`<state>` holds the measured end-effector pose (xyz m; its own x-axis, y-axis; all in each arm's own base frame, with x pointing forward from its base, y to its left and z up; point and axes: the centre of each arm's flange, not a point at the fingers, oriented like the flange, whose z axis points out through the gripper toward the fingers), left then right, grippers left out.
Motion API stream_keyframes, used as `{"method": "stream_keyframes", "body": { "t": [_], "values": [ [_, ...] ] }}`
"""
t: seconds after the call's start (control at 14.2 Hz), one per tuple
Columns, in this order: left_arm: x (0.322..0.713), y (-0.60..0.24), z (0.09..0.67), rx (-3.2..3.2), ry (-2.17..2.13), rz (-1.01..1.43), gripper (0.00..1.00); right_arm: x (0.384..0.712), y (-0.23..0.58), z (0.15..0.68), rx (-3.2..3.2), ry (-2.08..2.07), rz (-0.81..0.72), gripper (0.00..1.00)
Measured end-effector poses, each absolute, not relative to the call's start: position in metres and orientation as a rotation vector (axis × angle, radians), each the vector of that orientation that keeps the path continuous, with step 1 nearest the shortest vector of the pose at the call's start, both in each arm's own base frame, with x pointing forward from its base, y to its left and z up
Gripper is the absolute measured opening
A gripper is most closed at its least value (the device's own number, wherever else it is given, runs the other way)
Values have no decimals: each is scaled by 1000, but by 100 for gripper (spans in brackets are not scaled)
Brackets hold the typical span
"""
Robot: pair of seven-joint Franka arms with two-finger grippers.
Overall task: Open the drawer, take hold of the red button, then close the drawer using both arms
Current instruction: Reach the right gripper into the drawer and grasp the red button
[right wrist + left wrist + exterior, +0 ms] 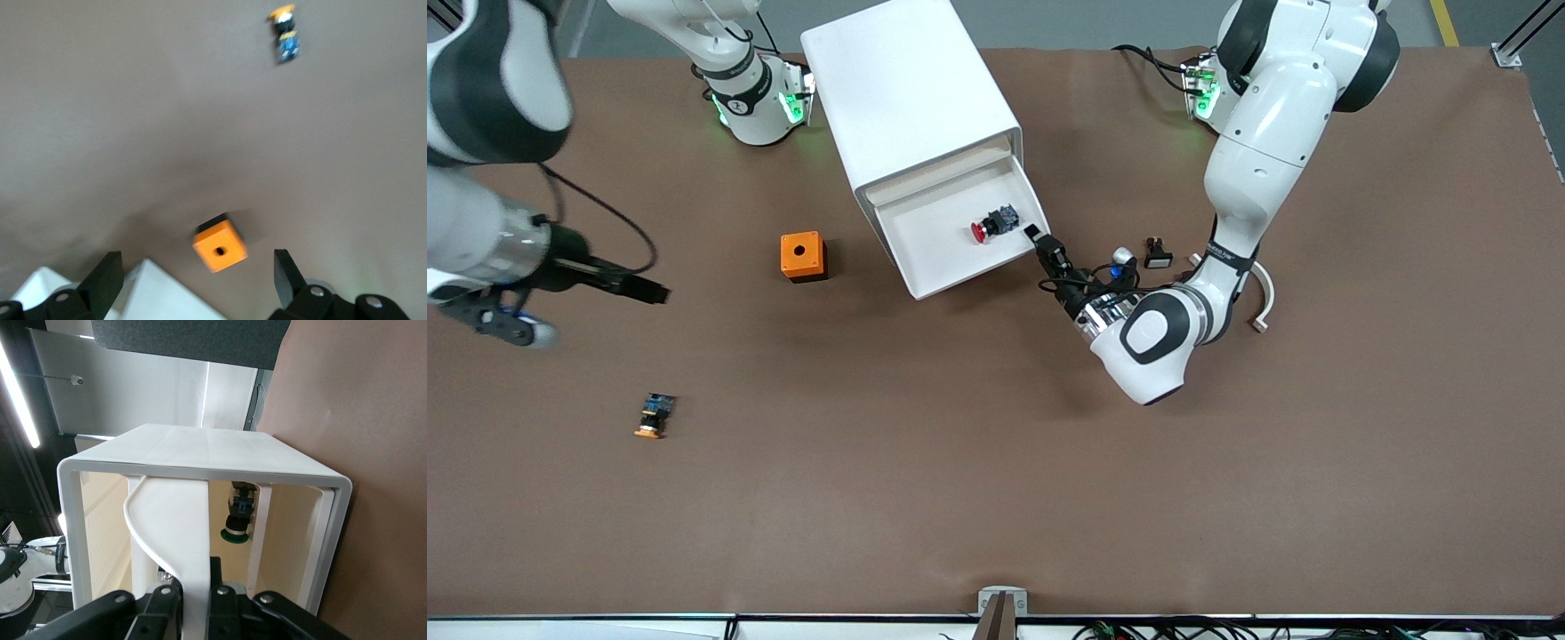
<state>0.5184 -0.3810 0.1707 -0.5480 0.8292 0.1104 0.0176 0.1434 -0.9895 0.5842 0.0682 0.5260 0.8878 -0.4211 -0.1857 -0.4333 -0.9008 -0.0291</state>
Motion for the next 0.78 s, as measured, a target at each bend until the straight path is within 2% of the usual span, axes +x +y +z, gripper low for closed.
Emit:
{"method": "stream_keyframes", "body": {
  "t": [0.21,0.42,0.57,0.78],
  "values": [
    [524,-374,171,-808,-1739,1490,15,573,144,528,-2959,834,258,100],
    [530,-366,171,-797,-1748,1500,16,548,230,525,-2918,1017,246,100],
    [533,-366,173,-823,-1756,1518,30,522,298,522,-2873,1125,208,100],
    [551,-361,183,-936,-1770,1679,61,481,378,508,-2807,1258,177,100]
  ]
}}
